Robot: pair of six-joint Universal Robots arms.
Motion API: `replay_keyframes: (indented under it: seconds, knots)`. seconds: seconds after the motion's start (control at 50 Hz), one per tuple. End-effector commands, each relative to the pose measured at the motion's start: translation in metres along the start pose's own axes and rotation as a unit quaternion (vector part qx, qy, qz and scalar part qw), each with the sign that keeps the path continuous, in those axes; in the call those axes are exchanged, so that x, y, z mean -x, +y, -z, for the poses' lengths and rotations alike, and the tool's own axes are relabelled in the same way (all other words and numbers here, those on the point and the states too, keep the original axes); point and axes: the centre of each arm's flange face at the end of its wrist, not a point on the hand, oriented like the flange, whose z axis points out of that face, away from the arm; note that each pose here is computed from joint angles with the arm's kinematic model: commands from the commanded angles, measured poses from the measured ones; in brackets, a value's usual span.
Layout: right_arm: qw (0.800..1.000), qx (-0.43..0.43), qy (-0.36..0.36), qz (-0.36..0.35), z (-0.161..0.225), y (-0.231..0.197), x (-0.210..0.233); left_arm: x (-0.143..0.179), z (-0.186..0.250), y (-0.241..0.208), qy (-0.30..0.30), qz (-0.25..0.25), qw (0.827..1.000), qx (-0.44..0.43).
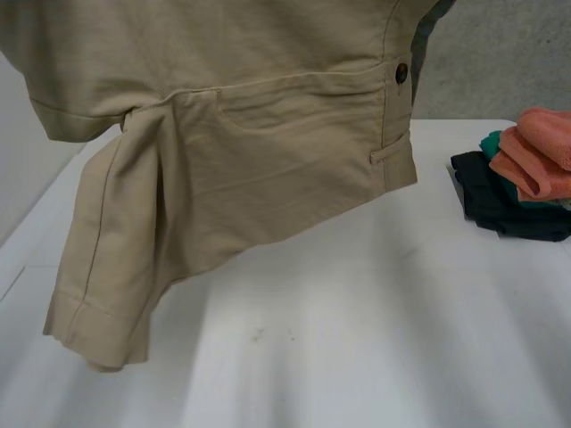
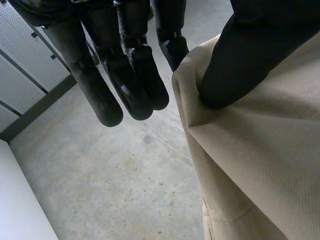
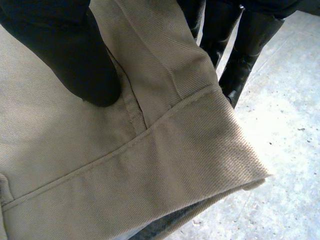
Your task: Fold the laundry.
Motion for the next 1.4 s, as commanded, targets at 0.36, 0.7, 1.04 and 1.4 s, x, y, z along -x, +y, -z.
replay_keyframes:
  seconds: [0.36,0.7,1.04,1.4]
  knots:
    - [0.976,0.215,-0.037,0.026,-0.029,0.220,0.056,-0.116,0.006,0.235,0.134,-0.002,0.970,0.204]
    - [0.982,0.168,0.041,0.081,-0.044,0.291,0.070,-0.153,0.002,0.282,0.122,0.021,0.973,0.194]
    - [0.906,0.403,-0.127,0.025,0.082,0.282,0.098,-0.179,0.141,0.187,0.287,0.078,0.908,0.294]
    - [0.885,0.450,-0.120,0.015,0.122,0.325,0.106,-0.222,0.183,0.251,0.332,0.080,0.862,0.374]
